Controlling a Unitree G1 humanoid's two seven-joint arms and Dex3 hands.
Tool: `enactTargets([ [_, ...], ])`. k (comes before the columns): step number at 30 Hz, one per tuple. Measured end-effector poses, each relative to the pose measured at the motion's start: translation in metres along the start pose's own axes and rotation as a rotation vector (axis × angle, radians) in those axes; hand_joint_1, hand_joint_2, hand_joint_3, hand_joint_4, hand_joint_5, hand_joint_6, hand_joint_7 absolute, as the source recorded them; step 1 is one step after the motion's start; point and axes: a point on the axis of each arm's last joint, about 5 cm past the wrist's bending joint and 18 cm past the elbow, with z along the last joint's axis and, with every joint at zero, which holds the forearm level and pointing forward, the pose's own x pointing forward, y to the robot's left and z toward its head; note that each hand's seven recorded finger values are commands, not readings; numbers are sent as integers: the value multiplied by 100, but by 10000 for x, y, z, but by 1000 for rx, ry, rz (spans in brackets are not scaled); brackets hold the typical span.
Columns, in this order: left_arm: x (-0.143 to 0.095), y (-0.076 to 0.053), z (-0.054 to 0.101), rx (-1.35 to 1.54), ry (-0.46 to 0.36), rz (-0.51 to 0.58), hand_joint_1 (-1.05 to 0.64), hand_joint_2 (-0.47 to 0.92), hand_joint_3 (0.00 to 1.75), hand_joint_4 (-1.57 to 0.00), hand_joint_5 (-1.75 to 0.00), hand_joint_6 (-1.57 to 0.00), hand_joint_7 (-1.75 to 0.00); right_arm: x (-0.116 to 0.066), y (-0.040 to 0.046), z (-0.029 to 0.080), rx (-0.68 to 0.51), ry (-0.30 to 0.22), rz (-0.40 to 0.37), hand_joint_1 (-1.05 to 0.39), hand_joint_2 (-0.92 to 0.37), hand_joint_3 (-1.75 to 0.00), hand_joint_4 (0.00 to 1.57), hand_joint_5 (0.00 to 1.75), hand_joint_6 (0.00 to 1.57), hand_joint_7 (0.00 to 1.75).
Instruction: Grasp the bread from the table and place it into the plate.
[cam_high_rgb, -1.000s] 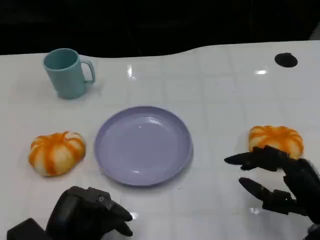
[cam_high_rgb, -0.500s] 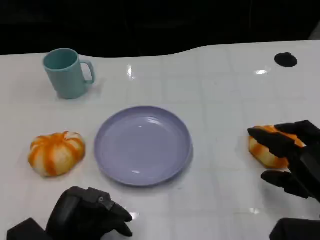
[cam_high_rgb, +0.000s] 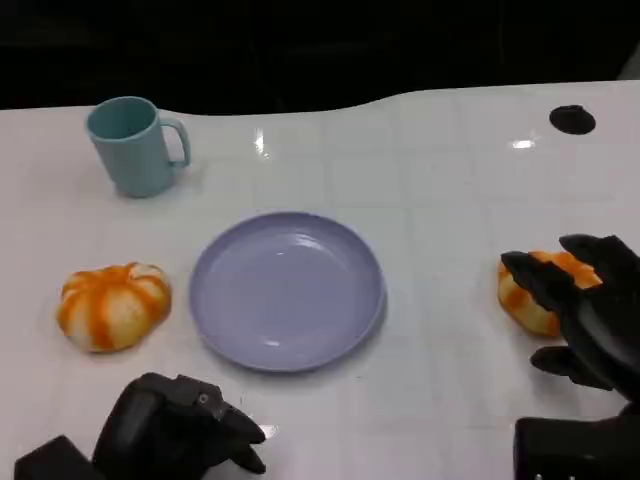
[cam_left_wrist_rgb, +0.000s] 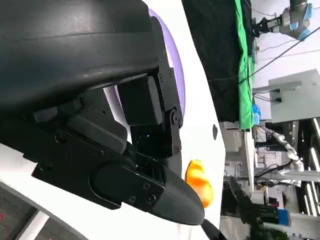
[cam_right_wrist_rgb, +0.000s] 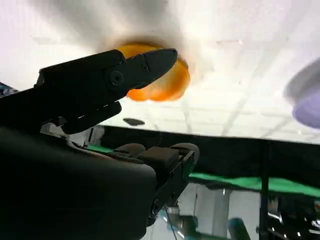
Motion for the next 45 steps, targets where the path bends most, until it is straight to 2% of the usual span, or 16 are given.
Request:
enactTargets([
  [10,0,7,0,2,2,0,-105,90,0,-143,-68,-157,-23,190,124,-27,-102,36,77,-47,-81,0,5,54,39,2],
  [12,-1,8,0,2,2,0,-105,90,0,-143,-68,-157,-22,238,130,-36,-119,48,84,-45,-81,0,13,42,41,1],
  [16,-4,13,1,4,3,0,-105,91,0,-143,-68,-157,-22,299,185,-21,-141,59,108,-43,-82,0,21,37,44,1],
  [17,-4,14,1,4,3,0,-105,91,0,-143,-68,-157,-22,314,201,-14,-150,58,117,-41,-81,0,30,34,50,2],
  [21,-6,14,1,4,2,0,-105,91,0,-143,-68,-157,-23,383,234,-6,-170,45,113,-30,-80,0,87,15,88,5],
  [24,-11,13,-4,4,3,0,-105,91,0,-143,-68,-157,-23,411,244,-18,-134,37,96,-21,-79,0,122,19,114,7],
  [25,-14,12,-8,3,6,1,-105,91,0,-143,-68,-157,-23,417,247,-19,-115,28,85,-18,-77,0,118,69,124,4],
  [27,-17,11,-13,2,8,1,-105,91,0,-143,-68,-157,-24,426,248,-29,-85,1,56,-16,-78,0,102,131,134,3],
  [28,-20,10,-16,3,8,2,-105,91,0,-143,-68,-157,-24,424,250,-34,-74,-15,41,-16,-79,0,99,146,138,4],
  [31,-21,9,-17,3,6,2,-105,90,0,-143,-68,-157,-23,406,272,-38,-58,-55,-1,-12,-76,0,95,162,142,4],
  [36,-20,7,-18,0,5,3,-105,90,0,-142,-68,-157,-23,390,291,-28,-19,-90,-69,-3,-72,-1,93,170,149,8],
  [37,-20,7,-17,-1,4,4,-105,90,0,-143,-68,-157,-23,390,288,-23,-11,-94,-79,-1,-73,-1,91,173,146,23],
  [39,-22,7,-18,-2,4,5,-105,90,0,-143,-68,-157,-23,394,266,-3,9,-98,-101,2,-75,-2,91,174,116,89],
  [40,-22,7,-18,-2,4,5,-105,90,0,-143,-68,-157,-23,400,244,10,27,-100,-118,4,-76,-3,93,174,106,113],
  [42,-23,7,-19,-2,4,5,-105,90,0,-143,-68,-157,-23,405,205,46,76,-118,-155,5,-79,-4,95,175,101,128],
  [45,-24,7,-19,-1,4,5,-105,91,0,-143,-68,-157,-23,387,153,115,134,-163,-200,4,-78,-6,97,174,99,131],
])
